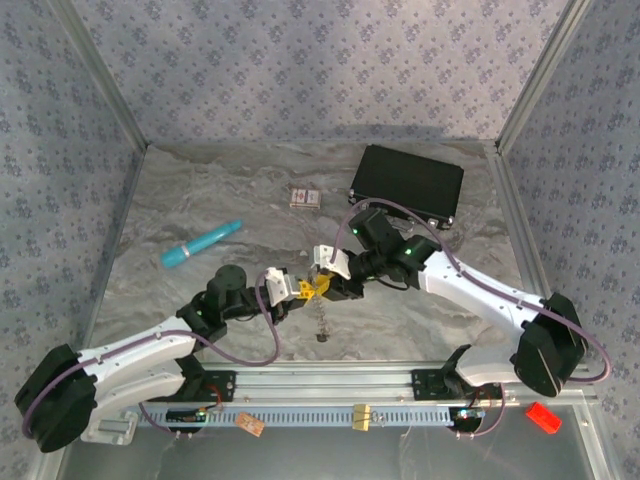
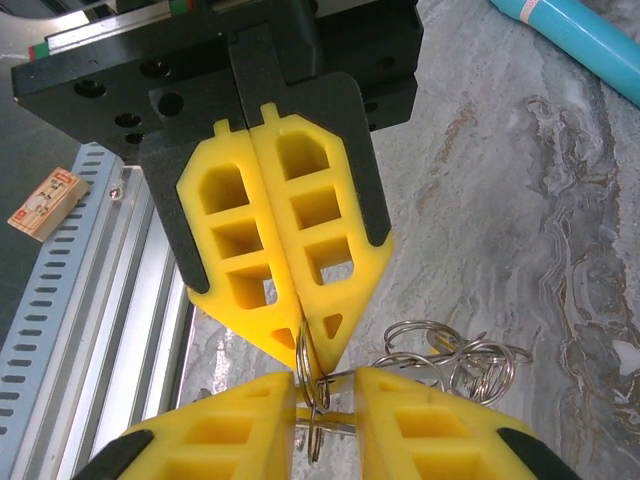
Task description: Put the keys on the keyring
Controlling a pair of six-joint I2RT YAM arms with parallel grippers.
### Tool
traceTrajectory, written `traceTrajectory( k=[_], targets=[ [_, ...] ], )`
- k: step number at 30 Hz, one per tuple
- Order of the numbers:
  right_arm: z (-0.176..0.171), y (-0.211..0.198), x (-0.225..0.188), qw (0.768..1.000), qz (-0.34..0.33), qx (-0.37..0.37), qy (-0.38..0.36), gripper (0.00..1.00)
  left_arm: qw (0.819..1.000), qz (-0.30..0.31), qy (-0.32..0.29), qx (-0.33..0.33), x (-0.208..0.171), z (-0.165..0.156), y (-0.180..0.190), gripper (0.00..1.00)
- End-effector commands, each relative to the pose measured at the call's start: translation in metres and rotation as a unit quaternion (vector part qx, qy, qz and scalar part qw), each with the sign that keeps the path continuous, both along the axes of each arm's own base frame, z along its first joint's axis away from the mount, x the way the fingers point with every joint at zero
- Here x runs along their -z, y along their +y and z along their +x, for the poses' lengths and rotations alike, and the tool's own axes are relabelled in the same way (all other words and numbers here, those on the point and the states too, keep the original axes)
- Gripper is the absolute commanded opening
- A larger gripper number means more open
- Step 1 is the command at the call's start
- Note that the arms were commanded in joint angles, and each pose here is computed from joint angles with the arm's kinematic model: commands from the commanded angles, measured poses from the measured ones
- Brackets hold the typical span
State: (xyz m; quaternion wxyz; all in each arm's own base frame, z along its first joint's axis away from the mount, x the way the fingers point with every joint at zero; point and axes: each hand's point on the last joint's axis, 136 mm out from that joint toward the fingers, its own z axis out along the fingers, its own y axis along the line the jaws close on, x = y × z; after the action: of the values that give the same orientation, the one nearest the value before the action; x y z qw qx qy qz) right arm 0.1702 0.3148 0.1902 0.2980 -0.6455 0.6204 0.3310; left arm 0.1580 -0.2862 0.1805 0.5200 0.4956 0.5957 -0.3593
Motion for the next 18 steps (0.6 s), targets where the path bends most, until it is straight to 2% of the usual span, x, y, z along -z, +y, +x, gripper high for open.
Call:
traceTrajectory(
  k=[1, 2, 3, 5, 7, 13, 18],
  targets=[
    [-0.004, 0.002, 0.003, 1.0, -0.002, -0.006, 0.007, 0.1, 0.999, -0.041, -0.026, 0.014, -0.025, -0.005, -0.003, 0.0],
    [-0.003, 0.003, 0.002, 1.0, -0.002, -0.005, 0.006, 0.02, 0.999, -0.041, -0.024, 0.012, -0.024, -0.004, -0.003, 0.0],
    [-0.002, 0.003, 0.001, 1.0, -0.003, -0.003, 0.0, 0.0, 0.999, -0.039, -0.023, 0.009, -0.024, -0.003, -0.002, 0.0],
    [-0.001, 0.002, 0.001, 1.0, -0.014, -0.002, -0.011, 0.0, 0.999, -0.028, -0.019, -0.003, -0.021, 0.0, -0.001, 0.11],
    [-0.001, 0.001, 0.003, 0.999, -0.032, -0.004, -0.022, 0.0, 1.0, -0.009, -0.017, -0.008, -0.015, 0.002, 0.001, 0.17],
    [-0.005, -0.004, 0.013, 0.993, -0.105, -0.025, -0.045, 0.0, 0.999, 0.03, -0.014, -0.003, -0.006, 0.002, 0.0, 0.16],
    [-0.008, 0.004, 0.003, 0.994, -0.088, -0.038, -0.046, 0.0, 0.999, 0.044, -0.008, 0.007, 0.0, 0.001, -0.004, 0.14]
  ],
)
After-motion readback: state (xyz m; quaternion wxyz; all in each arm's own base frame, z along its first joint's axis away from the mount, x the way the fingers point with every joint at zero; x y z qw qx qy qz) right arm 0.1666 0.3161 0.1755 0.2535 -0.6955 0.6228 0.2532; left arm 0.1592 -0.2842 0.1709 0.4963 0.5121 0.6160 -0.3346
